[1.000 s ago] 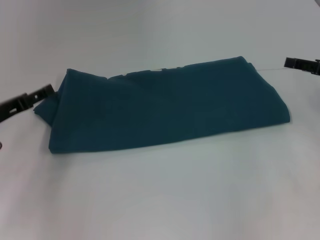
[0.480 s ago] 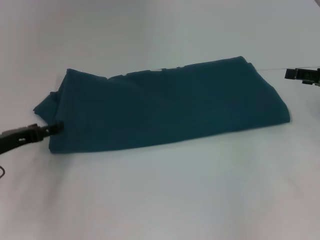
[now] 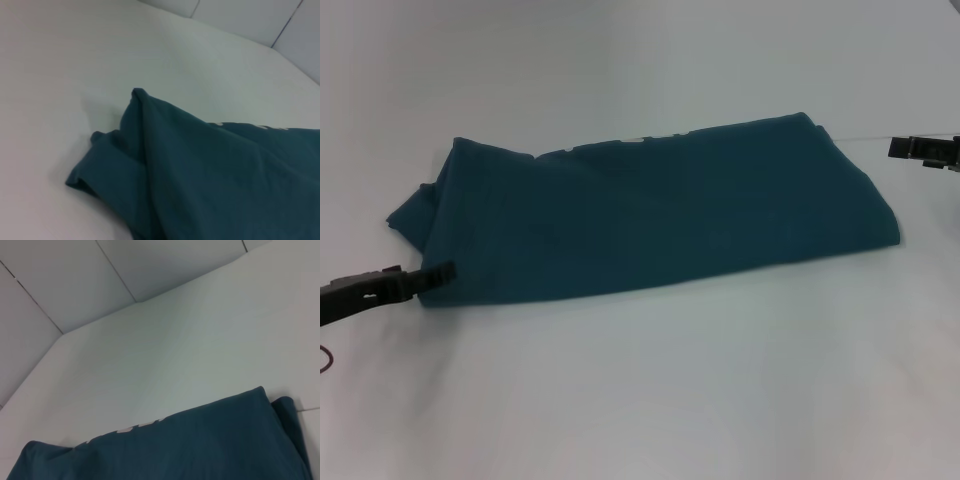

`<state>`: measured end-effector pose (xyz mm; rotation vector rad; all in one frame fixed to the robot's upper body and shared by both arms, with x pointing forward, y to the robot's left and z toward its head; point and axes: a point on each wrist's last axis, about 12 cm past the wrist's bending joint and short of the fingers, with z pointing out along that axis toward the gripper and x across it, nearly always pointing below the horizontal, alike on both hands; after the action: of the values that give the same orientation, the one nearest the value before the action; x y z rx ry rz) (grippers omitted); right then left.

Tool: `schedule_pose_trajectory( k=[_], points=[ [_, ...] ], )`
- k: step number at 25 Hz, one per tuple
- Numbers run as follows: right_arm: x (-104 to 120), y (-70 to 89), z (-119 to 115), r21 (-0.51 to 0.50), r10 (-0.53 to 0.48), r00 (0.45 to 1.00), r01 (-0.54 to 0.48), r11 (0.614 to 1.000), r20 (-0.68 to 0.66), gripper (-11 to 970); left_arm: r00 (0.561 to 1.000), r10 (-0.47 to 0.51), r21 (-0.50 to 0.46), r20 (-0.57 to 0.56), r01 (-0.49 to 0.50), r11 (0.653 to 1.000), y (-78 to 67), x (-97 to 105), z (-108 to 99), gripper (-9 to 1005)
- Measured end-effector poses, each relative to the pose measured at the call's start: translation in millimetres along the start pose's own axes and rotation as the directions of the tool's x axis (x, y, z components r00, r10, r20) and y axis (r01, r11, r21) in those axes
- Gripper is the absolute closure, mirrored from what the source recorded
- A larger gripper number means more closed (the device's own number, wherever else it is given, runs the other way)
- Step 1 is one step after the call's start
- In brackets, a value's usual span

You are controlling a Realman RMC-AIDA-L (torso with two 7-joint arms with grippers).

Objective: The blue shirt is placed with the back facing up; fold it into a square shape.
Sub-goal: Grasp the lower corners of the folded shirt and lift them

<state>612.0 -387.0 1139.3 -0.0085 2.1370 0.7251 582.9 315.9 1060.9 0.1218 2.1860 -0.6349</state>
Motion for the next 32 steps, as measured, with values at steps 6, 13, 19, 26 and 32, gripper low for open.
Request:
schedule_pose_trajectory(
  k=[6,13,19,26,32],
  points=[
    [0,0.9,1,-0.002,-0.001,1.000,0.001,1.000,0.001,155,0.999,0.021,0.001,-0.027,-0.021,1.000,-2.8,2,4,58],
    [0,1.2,2,-0.002,-0.001,1.000,0.001,1.000,0.001,155,0.997,0.055,0.023,-0.051,-0.054,0.998,-10.8,2,10,59],
    [1,0.0,1,0.003,0.002,1.000,-0.002,1.000,0.005,156,0.996,0.069,0.028,-0.056,-0.068,0.997,-12.9,1,11,78],
    [1,-0.3,1,0.004,0.002,1.000,-0.002,1.000,0.007,156,0.995,0.083,-0.002,-0.053,-0.083,0.997,-10.6,-1,13,157],
    [1,-0.4,1,0.004,0.001,1.000,-0.001,1.000,0.008,156,0.993,0.093,-0.013,-0.075,-0.094,0.996,-10.2,-1,14,411]
  ],
)
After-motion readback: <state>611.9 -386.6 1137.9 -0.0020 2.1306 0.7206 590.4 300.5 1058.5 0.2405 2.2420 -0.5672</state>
